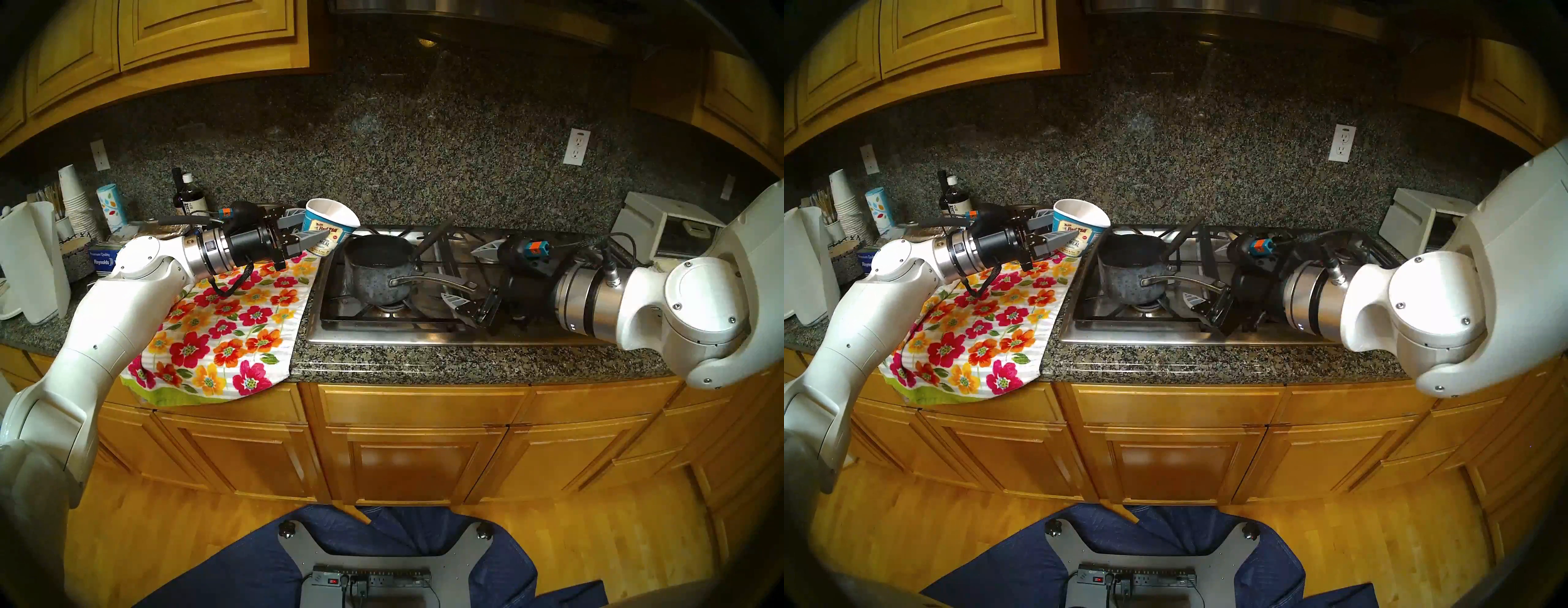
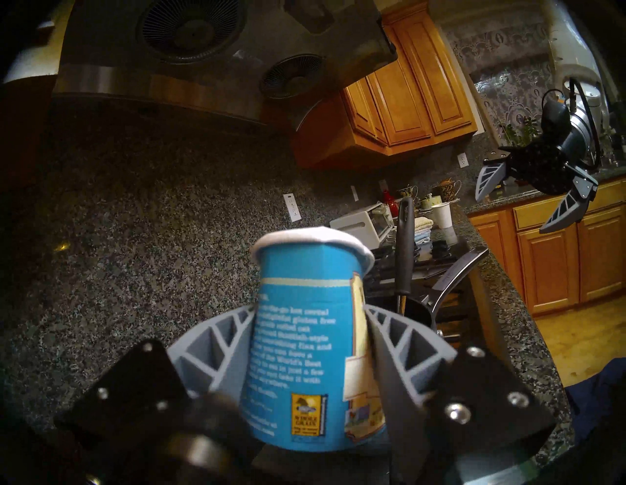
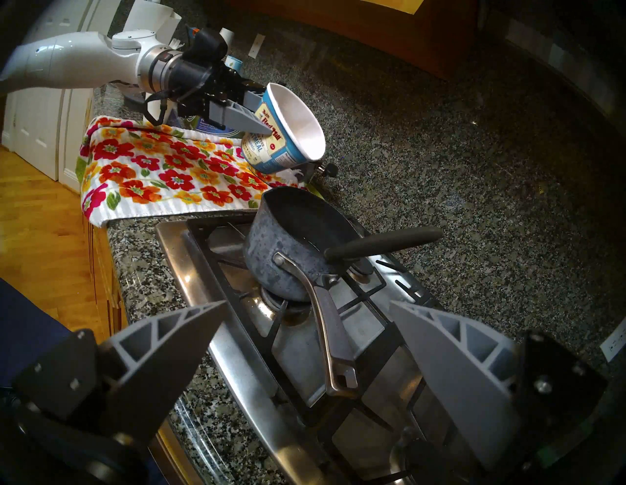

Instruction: Pour oats into pot and stir with a spoon

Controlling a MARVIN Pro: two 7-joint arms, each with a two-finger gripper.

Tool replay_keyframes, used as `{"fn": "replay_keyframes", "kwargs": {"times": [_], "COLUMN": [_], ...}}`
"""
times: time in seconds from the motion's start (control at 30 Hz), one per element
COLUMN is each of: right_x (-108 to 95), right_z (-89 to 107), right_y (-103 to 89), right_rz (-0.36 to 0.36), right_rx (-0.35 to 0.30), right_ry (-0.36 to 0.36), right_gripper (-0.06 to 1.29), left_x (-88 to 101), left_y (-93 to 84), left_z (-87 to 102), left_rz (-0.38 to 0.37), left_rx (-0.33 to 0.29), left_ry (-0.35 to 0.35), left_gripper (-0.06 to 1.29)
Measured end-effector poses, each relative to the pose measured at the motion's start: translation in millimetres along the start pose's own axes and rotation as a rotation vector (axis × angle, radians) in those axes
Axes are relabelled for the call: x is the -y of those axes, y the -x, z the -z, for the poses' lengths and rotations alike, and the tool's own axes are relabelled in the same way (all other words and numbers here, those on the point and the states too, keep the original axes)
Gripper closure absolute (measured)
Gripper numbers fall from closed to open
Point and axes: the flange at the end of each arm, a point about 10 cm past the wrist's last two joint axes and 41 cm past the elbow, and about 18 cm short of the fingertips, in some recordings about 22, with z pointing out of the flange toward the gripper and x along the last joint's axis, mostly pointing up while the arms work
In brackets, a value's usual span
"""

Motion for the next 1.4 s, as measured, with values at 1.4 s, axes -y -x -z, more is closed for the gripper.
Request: {"fn": "replay_keyframes", "kwargs": {"times": [1.4], "right_x": [0], "right_z": [0.0], "right_y": [0.1], "right_rz": [0.0], "right_rx": [0.0], "right_ry": [0.0], "right_gripper": [-0.02], "left_x": [36.6], "left_y": [-23.8], "left_z": [-7.1], "left_rz": [-0.089], "left_rx": [0.076], "left_ry": [0.2], "left_gripper": [0.6]}}
